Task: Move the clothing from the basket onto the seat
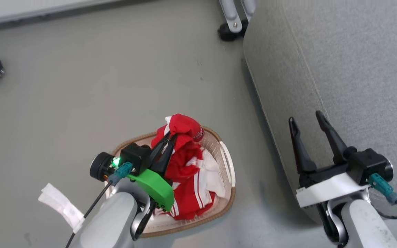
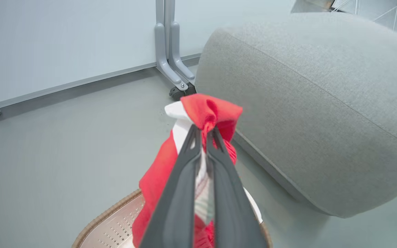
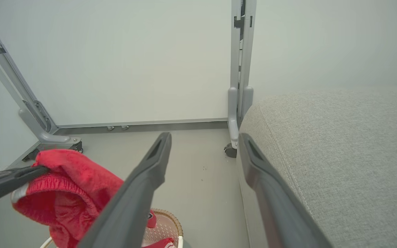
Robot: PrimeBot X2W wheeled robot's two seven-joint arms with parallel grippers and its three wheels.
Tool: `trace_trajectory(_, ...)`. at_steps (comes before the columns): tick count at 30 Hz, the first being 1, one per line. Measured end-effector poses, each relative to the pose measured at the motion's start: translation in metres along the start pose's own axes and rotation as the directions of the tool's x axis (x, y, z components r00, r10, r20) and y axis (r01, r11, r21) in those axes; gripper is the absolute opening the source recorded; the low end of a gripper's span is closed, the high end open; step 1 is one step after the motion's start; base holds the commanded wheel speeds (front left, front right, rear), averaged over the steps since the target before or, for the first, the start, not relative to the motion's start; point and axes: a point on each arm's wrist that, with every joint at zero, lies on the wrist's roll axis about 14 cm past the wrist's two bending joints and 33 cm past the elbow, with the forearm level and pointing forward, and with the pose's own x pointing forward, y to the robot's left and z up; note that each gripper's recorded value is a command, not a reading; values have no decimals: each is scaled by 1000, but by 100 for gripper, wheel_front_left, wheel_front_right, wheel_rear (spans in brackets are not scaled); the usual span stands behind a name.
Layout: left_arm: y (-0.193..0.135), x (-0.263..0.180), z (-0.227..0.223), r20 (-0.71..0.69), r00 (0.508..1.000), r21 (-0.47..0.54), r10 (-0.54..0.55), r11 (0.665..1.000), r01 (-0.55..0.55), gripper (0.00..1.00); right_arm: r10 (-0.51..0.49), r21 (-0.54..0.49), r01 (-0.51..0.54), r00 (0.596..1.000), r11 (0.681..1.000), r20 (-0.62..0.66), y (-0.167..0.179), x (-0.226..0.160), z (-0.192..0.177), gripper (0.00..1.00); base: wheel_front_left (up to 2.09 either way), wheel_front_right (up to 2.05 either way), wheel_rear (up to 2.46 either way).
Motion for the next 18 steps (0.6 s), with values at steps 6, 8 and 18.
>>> trace_trajectory(6, -13, -29, 58, 180, 983, 15, 19, 1000, -22, 0, 48, 12, -49, 998, 999, 35, 19, -19, 14, 100, 0, 0, 0)
trace_trajectory(8, -19, -39, 76, 233, 972, 28, 19, 999, -27, 0, 67, 17, -68, 997, 998, 47, 26, -25, 19, 100, 0, 0, 0)
trace_trajectory(18, -55, -82, 143, 430, 902, 136, -41, 991, -20, 0, 153, 9, -155, 981, 988, 115, 54, -50, 42, 100, 0, 0, 0)
